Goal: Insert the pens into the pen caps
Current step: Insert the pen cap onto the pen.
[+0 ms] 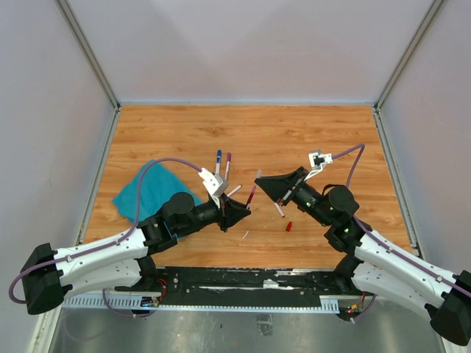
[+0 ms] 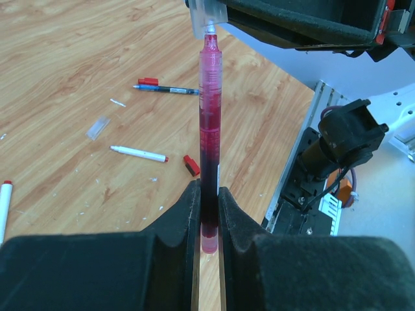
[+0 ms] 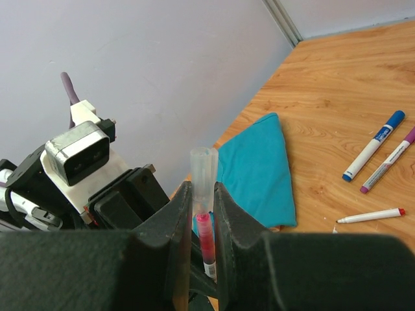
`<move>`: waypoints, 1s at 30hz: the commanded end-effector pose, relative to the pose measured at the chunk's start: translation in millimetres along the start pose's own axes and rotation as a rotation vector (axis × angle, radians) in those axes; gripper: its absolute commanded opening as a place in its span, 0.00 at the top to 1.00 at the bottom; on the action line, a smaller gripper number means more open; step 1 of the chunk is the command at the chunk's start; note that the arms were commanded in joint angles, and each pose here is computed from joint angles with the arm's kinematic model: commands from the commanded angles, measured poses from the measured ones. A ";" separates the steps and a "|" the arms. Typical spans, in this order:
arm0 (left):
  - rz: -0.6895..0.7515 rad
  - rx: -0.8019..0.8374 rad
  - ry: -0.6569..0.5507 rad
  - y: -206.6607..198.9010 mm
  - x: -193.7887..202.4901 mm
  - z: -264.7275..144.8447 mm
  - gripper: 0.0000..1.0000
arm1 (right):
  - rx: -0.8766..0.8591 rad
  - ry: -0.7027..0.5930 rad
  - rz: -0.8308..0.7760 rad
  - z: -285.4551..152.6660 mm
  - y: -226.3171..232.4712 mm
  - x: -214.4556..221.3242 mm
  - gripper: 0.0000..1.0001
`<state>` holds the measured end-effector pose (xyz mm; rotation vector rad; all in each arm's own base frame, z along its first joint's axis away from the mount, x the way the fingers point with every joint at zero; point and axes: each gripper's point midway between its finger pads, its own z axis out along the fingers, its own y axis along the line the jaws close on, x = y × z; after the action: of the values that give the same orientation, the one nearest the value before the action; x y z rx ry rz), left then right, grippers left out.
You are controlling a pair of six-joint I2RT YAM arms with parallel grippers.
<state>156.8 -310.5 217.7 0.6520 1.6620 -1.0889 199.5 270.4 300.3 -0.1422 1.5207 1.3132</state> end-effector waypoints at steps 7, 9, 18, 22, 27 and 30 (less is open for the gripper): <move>0.014 0.023 -0.058 -8.3 -17.8 0.3 1.00 | -0.063 0.033 -0.030 -0.1 9.2 9.6 0.93; 0.012 0.020 -0.062 -8.0 -18.7 0.0 0.99 | -0.064 0.035 -0.035 -0.1 8.3 10.8 0.92; -0.024 0.026 -0.107 -11.5 -29.5 -1.3 1.00 | -0.078 0.037 -0.050 -1.1 1.8 21.0 0.89; -0.056 0.052 -0.136 -18.4 -39.4 0.8 1.00 | -0.089 0.034 -0.050 0.9 0.3 24.1 0.89; -0.102 0.095 -0.177 -28.3 -51.5 2.5 1.00 | -0.100 0.028 -0.060 1.9 -0.3 25.7 0.89; -0.121 0.112 -0.204 -32.2 -58.0 1.7 0.99 | -0.101 0.024 -0.062 1.3 -2.0 27.2 0.88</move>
<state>156.9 -314.0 228.1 0.5489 1.6743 -1.1697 197.3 280.3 292.7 -0.2130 1.4512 1.3450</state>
